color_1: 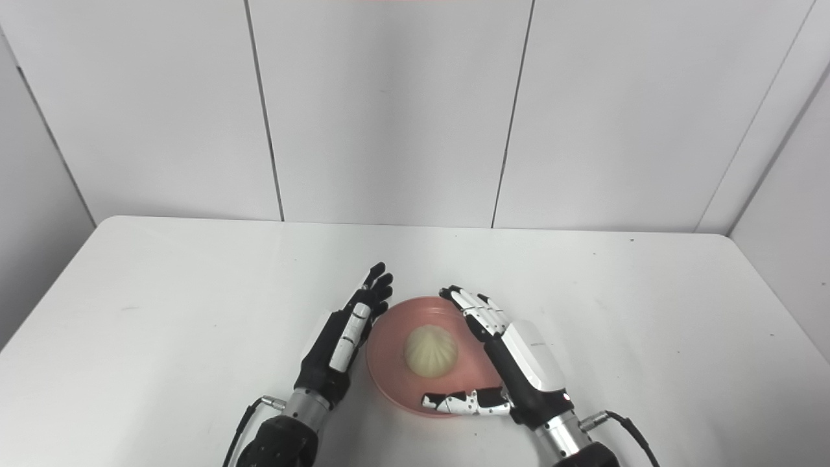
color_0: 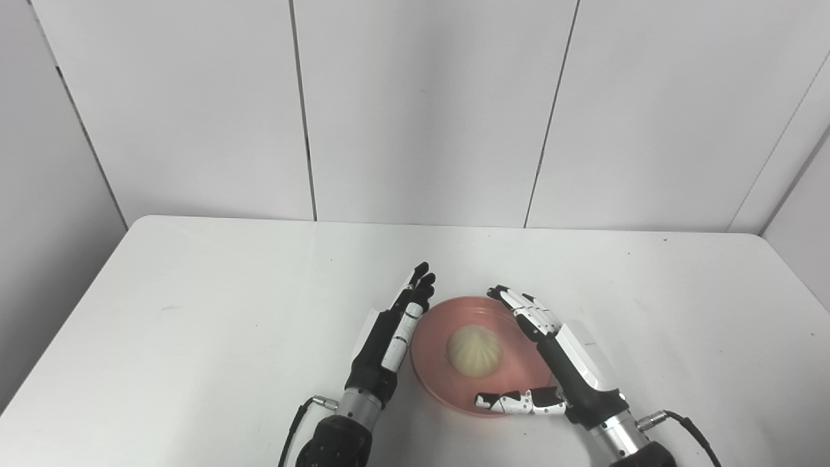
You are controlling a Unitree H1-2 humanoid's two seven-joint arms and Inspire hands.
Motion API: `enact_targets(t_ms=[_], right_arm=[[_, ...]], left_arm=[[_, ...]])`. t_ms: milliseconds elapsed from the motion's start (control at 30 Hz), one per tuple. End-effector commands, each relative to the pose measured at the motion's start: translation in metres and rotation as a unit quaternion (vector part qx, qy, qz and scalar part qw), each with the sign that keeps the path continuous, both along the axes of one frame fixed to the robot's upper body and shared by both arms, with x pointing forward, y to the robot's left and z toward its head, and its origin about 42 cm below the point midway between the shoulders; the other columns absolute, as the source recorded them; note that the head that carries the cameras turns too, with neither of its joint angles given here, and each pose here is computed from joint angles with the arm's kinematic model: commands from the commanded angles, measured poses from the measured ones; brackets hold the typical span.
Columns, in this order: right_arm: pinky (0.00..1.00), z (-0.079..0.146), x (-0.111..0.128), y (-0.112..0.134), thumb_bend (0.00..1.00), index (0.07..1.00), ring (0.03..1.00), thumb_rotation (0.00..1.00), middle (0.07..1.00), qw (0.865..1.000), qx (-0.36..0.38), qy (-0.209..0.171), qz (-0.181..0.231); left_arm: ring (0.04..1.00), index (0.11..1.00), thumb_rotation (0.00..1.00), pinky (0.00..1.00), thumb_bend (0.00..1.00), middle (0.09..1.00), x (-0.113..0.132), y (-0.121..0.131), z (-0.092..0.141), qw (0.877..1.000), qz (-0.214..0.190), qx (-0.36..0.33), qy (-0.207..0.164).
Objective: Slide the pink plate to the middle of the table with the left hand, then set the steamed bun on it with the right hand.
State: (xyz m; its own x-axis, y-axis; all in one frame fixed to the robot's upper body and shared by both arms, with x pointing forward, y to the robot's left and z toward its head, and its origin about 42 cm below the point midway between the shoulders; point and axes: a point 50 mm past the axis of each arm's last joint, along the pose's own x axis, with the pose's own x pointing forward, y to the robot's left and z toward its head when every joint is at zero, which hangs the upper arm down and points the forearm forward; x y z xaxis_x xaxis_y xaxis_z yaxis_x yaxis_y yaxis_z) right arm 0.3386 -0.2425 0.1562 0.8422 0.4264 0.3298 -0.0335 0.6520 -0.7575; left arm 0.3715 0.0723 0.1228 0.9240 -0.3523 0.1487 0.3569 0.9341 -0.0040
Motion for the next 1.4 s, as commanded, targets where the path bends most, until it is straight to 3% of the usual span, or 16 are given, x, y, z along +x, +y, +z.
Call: enact_targets(t_ms=[0, 67, 167, 367, 500, 767, 1000, 1300, 1367], right_arm=[[0.99, 0.016, 0.008, 0.0, 0.65, 0.914, 0.959, 0.51, 0.963, 0.999, 0.021, -0.026, -0.004], [1.0, 0.015, 0.009, -0.001, 0.66, 0.921, 0.963, 0.51, 0.966, 0.999, 0.039, -0.028, -0.013], [0.92, 0.01, 0.01, -0.004, 0.64, 0.977, 0.968, 0.59, 0.987, 0.996, 0.083, -0.033, -0.03], [0.99, 0.005, 0.016, -0.007, 0.62, 1.0, 1.0, 0.72, 1.0, 0.983, 0.165, -0.026, -0.07], [1.0, 0.004, 0.021, -0.012, 0.61, 1.0, 1.0, 0.87, 1.0, 0.973, 0.204, -0.005, -0.106], [1.0, 0.003, 0.025, -0.016, 0.59, 1.0, 1.0, 0.84, 1.0, 0.948, 0.297, 0.038, -0.106], [1.0, 0.004, 0.024, -0.017, 0.62, 1.0, 1.0, 0.82, 1.0, 0.938, 0.325, 0.073, -0.096], [1.0, 0.003, 0.023, -0.017, 0.58, 0.999, 1.0, 0.82, 0.998, 0.93, 0.34, 0.108, -0.091], [1.0, 0.001, 0.024, -0.018, 0.57, 0.994, 1.0, 0.86, 0.998, 0.926, 0.349, 0.116, -0.089]], left_arm=[[0.969, 0.949, 1.0, 0.97, 0.62, 0.966, -0.008, 0.008, -0.021, 1.0, 0.006, 0.005, 0.022], [0.972, 0.952, 1.0, 0.98, 0.61, 0.968, -0.007, 0.009, -0.021, 1.0, 0.007, 0.002, 0.022], [0.98, 0.957, 1.0, 0.99, 0.59, 0.974, -0.005, 0.012, -0.019, 1.0, 0.009, -0.001, 0.02], [0.984, 0.965, 1.0, 0.98, 0.58, 0.975, 0.0, 0.02, -0.015, 1.0, 0.023, -0.005, 0.014], [0.992, 0.975, 1.0, 0.99, 0.59, 0.982, 0.002, 0.025, -0.014, 0.999, 0.032, 0.0, 0.012], [1.0, 0.982, 1.0, 1.0, 0.61, 1.0, 0.005, 0.029, -0.011, 0.999, 0.04, -0.008, 0.012], [1.0, 0.985, 1.0, 1.0, 0.6, 1.0, 0.005, 0.029, -0.011, 0.999, 0.042, -0.012, 0.008], [1.0, 0.999, 1.0, 1.0, 0.64, 1.0, 0.003, 0.027, -0.011, 0.998, 0.057, -0.003, 0.011], [1.0, 1.0, 1.0, 1.0, 0.66, 1.0, 0.003, 0.028, -0.011, 0.998, 0.06, -0.005, 0.013]])
